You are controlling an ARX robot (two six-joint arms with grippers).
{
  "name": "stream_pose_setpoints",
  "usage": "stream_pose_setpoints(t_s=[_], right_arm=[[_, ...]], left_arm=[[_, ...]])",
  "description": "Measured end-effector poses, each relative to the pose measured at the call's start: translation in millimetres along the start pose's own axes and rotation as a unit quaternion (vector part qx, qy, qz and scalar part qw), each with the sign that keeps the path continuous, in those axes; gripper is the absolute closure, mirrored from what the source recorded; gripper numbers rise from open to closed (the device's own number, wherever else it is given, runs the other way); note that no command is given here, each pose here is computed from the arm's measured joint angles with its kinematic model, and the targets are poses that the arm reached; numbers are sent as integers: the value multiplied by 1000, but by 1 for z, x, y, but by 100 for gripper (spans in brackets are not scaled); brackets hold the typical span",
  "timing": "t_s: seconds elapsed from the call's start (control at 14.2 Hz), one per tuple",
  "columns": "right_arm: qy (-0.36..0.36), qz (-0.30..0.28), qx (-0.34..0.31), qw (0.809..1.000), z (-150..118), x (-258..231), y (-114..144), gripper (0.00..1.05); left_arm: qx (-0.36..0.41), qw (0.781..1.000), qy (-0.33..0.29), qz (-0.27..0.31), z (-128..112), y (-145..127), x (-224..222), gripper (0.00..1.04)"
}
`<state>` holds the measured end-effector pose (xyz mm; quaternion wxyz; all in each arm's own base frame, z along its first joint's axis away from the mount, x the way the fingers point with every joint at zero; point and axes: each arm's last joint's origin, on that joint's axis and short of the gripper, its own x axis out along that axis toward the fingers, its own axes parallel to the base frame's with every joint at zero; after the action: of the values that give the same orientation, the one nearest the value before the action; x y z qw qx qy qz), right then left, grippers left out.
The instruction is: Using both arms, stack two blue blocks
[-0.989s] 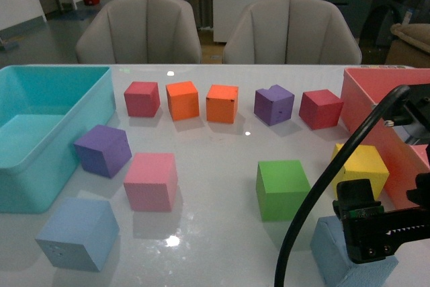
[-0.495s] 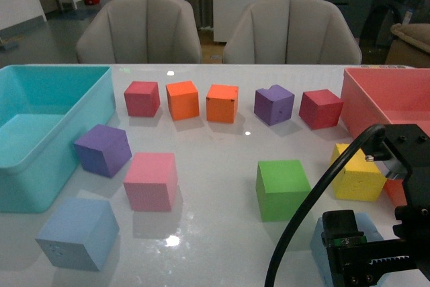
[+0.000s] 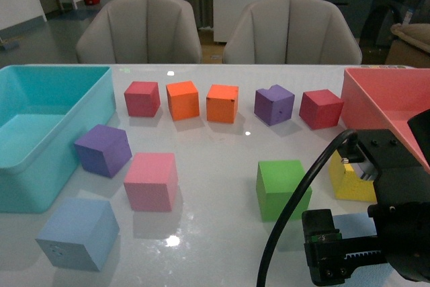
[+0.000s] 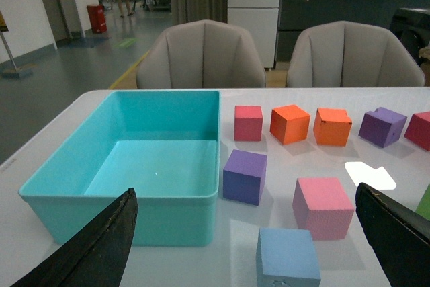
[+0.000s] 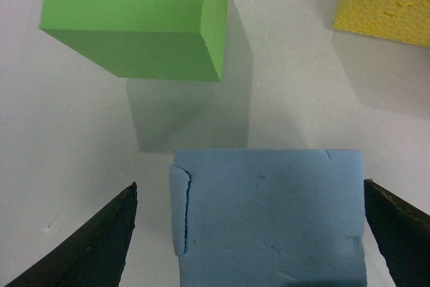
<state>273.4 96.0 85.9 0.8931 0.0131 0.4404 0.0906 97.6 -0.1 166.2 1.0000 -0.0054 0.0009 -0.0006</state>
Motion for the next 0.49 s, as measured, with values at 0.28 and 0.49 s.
stream_pose_setpoints(t_s=[0.28,0.49], right_arm=[[12,-1,0,1000,-14,19,-3,25],[13,-4,3,1000,-20,13,-6,53]], left_arm=[[0,1000,0,0,0,0,0,7],[0,1000,0,0,0,0,0,7]])
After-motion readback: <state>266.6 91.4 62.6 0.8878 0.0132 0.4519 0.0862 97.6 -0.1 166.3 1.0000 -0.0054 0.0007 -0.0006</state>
